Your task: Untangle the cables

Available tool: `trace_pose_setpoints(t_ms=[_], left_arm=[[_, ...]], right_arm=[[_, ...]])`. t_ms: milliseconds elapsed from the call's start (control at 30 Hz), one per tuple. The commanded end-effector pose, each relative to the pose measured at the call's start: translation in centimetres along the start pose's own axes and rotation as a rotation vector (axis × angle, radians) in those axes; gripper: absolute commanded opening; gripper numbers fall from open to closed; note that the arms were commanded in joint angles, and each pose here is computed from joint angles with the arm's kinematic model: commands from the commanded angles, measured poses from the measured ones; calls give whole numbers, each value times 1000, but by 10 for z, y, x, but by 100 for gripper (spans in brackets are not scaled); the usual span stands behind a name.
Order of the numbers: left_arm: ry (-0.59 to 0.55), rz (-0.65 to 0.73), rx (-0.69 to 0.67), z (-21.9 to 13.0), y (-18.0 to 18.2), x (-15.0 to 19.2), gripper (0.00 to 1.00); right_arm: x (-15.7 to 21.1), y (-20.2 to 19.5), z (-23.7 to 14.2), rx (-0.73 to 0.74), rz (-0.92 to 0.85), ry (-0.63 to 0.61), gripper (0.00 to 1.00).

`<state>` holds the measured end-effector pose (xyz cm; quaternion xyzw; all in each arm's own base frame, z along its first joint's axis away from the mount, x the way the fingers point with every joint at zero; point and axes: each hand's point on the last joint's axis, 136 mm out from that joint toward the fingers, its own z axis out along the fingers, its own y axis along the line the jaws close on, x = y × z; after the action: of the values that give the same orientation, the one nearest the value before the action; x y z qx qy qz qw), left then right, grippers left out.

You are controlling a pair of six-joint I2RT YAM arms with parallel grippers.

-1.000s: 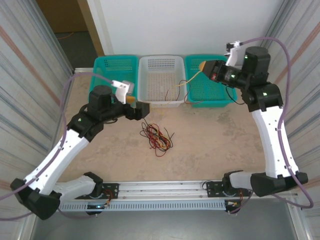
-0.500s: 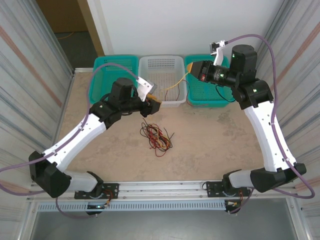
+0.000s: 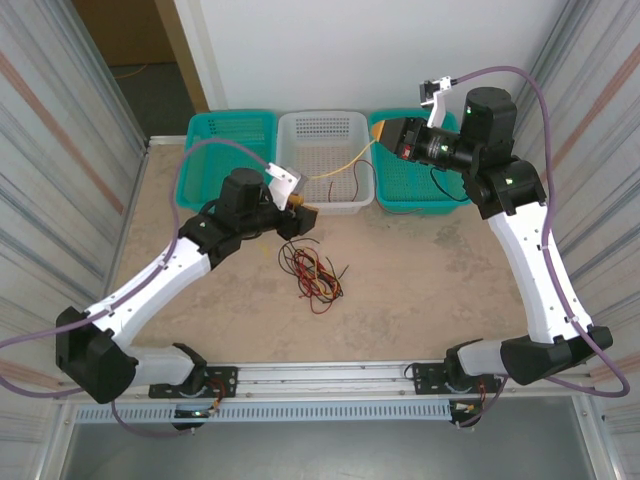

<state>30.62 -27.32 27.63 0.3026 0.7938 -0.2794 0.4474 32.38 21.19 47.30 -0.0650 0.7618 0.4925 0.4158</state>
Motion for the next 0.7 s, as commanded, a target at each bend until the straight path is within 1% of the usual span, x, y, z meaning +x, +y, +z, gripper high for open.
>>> trace_pose_setpoints(t_ms=[0,67,267,300,567,633,667], left_arm=[[-29,-2,-13,-2,3,-3,42],[-25,-12,-11,1,4,0,29],[-48,-43,28,-3,-2,-2,1],[-54,-47,29,-4,-3,-2,0],[-79,-109,43,-7,4,4,0],[-82,-107,69,-7,1,4,0],[-80,-107,83,-6,-1,5,10]], right_arm=[[-2,12,-3,-47,-1,-10,0],[-1,12,-3,-50,0,-11,0],[-1,7,-2,-33,4,-12,0],[-1,7,-2,-36,6,-12,0],[-1,5,-1,-33,10,-20,0],[-2,5,-1,-35,13,-22,1],[-2,6,-1,-38,16,-22,1]])
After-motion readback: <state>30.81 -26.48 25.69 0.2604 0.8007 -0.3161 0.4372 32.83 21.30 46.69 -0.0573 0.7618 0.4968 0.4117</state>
